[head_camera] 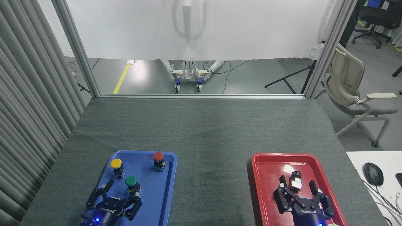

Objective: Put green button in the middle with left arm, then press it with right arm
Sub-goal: 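Grasp the green button with the left gripper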

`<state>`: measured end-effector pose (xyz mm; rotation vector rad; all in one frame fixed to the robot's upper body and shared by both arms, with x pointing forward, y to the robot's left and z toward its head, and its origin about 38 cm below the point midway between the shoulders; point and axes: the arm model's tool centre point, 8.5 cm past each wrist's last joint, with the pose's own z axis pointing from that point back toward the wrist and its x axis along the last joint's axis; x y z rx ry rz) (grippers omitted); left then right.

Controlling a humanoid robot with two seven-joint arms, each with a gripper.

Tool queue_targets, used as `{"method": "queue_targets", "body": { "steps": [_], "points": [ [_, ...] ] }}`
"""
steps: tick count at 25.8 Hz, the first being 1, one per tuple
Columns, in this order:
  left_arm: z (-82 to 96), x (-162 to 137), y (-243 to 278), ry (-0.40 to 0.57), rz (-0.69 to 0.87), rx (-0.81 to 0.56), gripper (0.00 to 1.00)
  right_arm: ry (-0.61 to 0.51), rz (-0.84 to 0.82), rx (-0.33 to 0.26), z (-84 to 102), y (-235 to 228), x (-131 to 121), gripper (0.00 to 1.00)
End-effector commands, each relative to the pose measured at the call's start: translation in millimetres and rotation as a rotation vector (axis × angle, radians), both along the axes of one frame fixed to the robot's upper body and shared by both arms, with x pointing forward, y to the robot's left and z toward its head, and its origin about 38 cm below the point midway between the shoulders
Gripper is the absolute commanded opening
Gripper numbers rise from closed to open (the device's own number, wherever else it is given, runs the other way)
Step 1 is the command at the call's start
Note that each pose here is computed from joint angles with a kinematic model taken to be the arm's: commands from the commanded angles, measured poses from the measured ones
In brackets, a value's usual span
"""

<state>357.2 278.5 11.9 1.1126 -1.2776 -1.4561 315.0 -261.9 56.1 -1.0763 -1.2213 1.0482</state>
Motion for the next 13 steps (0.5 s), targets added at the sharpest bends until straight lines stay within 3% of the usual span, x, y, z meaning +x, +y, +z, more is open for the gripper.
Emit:
{"method": "queue_targets", "body": {
  "steps": [1, 7, 11, 13],
  "points": [
    [-10.3, -1, -6, 0.03, -0.008, -0.006, 0.98, -0.004, 0.019, 0.005, 0.2, 5, -1, 1.0],
    [-23.8, 9, -10, 0.078, -0.019, -0.001, 0.98, 0.041, -0.135, 0.031, -9.8, 5, -2, 0.99],
    [-23.1, 19, -7, 0.089, -0.015, 0.006, 0.98, 0.04, -0.103, -0.114, -7.6, 11, -1, 0.99],
    [-24.7, 23, -8, 0.098, -0.015, 0.003, 0.94, 0.028, -0.051, -0.115, -6.8, 21, 1, 0.99]
  ]
}}
